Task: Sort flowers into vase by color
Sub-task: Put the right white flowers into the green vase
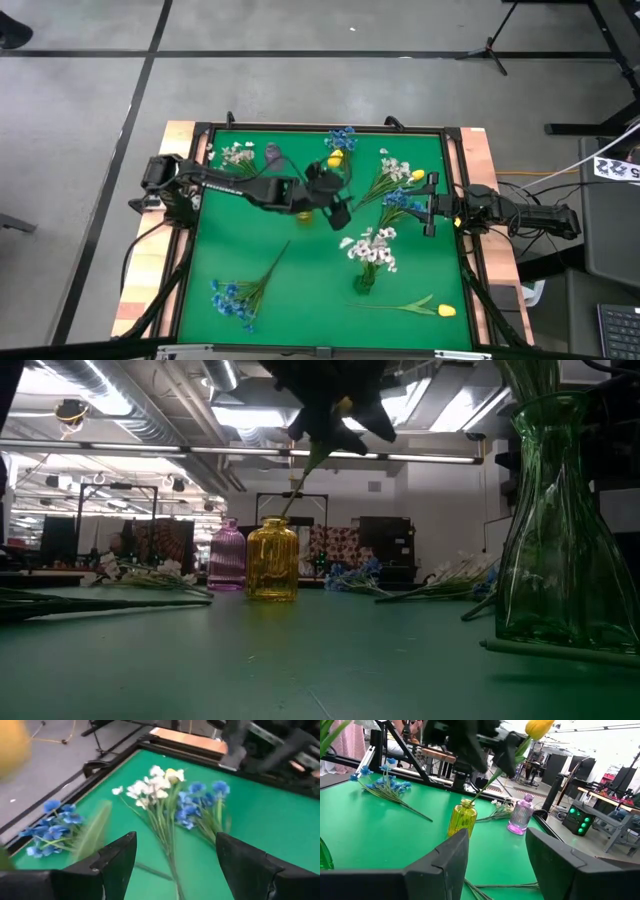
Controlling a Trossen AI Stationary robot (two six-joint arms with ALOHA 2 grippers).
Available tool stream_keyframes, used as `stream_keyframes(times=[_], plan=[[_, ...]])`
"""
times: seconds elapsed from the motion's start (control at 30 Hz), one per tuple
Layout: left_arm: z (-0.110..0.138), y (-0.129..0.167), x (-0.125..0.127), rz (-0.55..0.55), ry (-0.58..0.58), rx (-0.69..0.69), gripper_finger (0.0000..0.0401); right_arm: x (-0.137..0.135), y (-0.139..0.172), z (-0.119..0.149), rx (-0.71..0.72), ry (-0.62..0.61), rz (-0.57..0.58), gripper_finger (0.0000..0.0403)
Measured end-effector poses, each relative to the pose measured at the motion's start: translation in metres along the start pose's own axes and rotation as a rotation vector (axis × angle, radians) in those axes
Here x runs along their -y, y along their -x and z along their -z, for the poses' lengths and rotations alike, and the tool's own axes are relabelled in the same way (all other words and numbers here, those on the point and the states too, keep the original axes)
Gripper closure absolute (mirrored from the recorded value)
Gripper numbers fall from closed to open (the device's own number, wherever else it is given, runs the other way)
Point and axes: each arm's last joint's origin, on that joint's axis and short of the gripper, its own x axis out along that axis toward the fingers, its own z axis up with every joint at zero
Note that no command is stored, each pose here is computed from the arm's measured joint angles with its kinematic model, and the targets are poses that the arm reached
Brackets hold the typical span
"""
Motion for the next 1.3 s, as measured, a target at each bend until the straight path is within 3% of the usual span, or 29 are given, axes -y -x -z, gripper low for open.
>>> stream_keyframes(times=[0.23, 0.6, 1.07, 1.3], plan=[[-0.001, -0.015, 0.002, 0.082, 0.058, 0.036, 0.0135, 0.000, 0.000, 0.000, 0.000, 0.001, 0.000, 0.0205], [0.032, -0.045, 0.019, 0.085, 0.039, -0.026, 0.0135, 0.000, 0.000, 0.000, 0.000, 0.002, 0.000, 0.0205], [0.035, -0.013, 0.061, 0.146, 0.002, -0.009, 0.0135, 0.000, 0.000, 0.000, -0.001, 0.024, 0.000, 0.0205], [-0.010, 0.030, 0.070, 0.123, -0.078, 0.127, 0.0135, 0.000, 0.000, 0.000, 0.000, 0.024, 0.000, 0.0205]])
